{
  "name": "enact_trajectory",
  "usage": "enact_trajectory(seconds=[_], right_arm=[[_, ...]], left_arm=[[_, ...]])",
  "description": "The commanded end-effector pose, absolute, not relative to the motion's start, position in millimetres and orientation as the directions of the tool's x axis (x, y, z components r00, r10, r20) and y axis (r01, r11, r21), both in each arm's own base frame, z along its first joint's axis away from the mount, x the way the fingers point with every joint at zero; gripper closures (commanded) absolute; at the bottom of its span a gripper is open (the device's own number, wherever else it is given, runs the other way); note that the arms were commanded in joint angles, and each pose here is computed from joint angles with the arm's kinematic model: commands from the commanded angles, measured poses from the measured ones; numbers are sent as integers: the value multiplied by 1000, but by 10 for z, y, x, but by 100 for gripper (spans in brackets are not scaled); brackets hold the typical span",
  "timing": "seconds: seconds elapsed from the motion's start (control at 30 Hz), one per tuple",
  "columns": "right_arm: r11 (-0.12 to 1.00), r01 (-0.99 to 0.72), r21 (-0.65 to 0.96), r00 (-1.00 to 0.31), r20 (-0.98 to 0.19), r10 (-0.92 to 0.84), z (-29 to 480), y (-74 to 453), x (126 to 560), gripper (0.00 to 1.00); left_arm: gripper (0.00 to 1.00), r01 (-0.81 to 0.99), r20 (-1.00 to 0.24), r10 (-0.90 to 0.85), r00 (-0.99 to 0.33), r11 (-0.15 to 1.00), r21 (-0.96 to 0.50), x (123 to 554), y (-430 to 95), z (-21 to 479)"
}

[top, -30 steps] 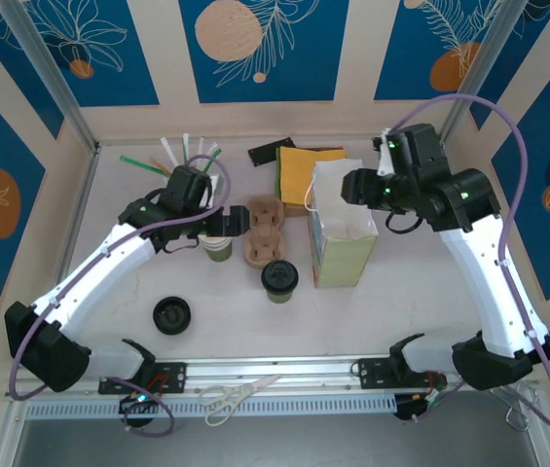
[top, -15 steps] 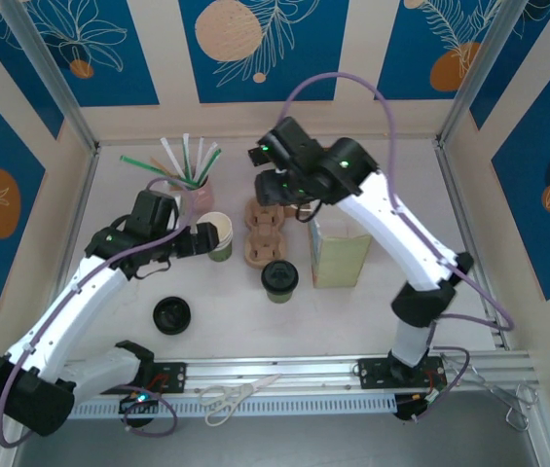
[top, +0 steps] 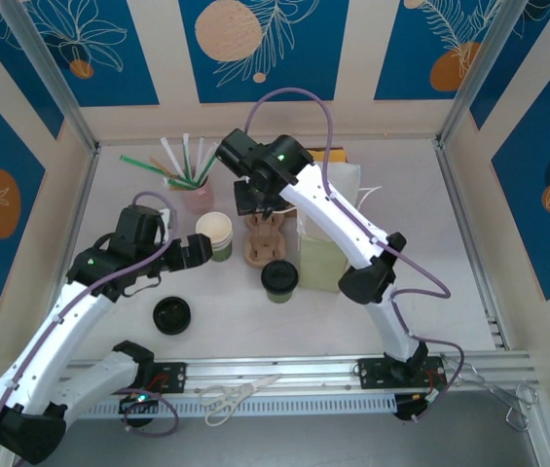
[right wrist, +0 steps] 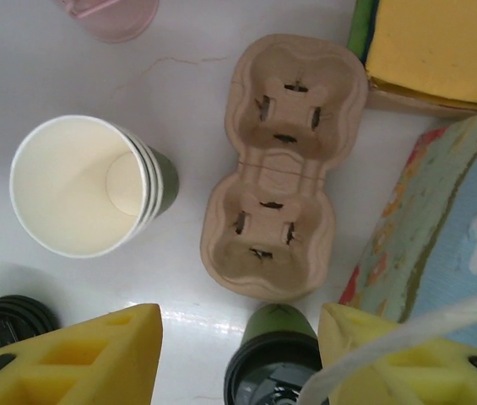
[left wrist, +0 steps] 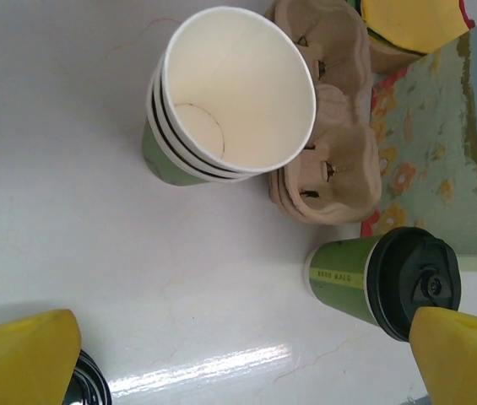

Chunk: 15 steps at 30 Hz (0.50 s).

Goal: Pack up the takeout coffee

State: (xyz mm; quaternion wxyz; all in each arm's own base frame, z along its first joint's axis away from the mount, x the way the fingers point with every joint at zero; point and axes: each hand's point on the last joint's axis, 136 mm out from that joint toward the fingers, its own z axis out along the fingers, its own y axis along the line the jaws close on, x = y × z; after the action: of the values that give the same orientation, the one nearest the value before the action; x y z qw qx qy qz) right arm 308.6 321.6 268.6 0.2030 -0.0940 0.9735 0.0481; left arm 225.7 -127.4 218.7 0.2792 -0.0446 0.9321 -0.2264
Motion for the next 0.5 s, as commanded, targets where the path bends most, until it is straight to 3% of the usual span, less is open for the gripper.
enact_trajectory(seconds=[0.0, 0.47], right_arm=[[979, -183, 95, -891, -437, -124, 2957, 3018, 3000, 48], [981, -176, 77, -863, -491, -116, 3426, 2491, 2670, 36]], left_arm=[[0, 74, -497, -196, -846, 877, -474, 2265, -1339, 2215], [3, 169, -459, -187, -868, 759, -629, 2549, -1897, 2403]])
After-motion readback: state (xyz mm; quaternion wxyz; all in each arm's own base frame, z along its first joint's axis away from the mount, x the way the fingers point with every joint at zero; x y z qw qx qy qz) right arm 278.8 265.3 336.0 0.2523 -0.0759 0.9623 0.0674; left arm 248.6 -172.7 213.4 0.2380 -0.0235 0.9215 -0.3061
